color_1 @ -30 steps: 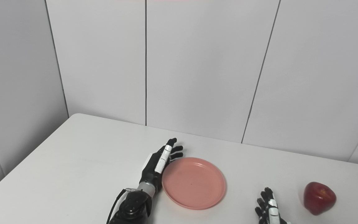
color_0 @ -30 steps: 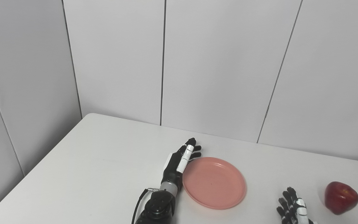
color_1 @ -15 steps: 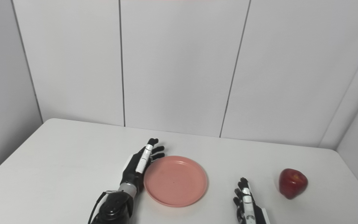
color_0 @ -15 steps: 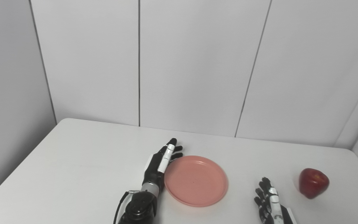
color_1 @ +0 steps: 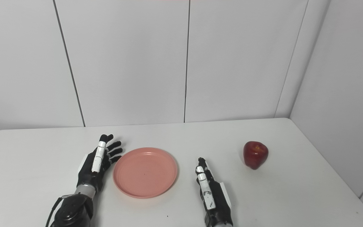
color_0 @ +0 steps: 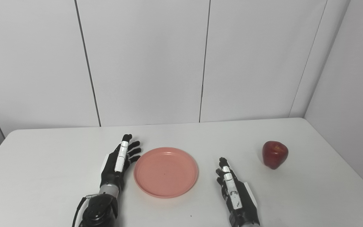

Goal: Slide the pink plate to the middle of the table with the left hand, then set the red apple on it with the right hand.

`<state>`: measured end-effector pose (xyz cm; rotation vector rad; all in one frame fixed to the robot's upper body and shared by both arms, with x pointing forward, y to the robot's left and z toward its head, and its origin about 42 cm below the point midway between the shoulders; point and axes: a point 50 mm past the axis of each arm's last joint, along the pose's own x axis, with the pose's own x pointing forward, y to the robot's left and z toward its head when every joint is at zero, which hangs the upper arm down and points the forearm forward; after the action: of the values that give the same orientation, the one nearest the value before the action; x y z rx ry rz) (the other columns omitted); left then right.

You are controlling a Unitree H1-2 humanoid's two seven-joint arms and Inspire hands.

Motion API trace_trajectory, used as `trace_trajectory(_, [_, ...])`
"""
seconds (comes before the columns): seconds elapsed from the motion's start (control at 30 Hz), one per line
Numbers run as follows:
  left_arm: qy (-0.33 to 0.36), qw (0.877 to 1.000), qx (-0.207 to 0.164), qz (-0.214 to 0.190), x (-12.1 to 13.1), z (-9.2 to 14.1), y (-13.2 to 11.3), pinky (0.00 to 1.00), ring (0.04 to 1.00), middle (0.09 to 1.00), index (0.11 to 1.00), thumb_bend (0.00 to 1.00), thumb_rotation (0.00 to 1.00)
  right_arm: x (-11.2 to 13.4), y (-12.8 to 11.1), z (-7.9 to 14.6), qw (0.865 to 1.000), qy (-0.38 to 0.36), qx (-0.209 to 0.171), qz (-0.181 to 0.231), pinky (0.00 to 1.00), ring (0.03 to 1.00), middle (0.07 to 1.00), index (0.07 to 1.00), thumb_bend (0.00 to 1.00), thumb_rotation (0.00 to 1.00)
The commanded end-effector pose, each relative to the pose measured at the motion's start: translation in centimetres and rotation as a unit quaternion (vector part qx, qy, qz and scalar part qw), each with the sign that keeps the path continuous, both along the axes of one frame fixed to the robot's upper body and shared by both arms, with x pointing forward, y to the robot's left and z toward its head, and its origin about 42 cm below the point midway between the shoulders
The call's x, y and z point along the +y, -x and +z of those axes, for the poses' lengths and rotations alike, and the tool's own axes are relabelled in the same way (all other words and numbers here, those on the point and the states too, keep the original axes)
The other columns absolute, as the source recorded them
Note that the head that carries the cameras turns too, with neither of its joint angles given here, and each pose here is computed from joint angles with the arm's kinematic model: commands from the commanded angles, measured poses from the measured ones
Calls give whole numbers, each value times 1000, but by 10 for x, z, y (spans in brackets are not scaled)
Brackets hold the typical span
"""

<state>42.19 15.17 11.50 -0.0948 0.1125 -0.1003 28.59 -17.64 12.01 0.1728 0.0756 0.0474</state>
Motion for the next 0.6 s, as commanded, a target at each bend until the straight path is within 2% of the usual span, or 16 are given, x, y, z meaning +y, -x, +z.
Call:
trace_trajectory(0.0, [3,1000,3,0,1,6,-3,759,791,811,863,778,906,21,-3,1,999,-14,21,35,995,985,1000,965,846,907])
trace_trajectory(0.3, [44,999,22,1,10,2,-6,811,811,818,873,807,858,26,-6,1,999,-10,21,33,993,988,1000,968,842,912])
trace_trajectory(0.57, [53,998,24,-5,19,-3,-8,821,824,847,896,790,873,33,-8,-3,999,-5,17,37,998,991,1000,981,804,928])
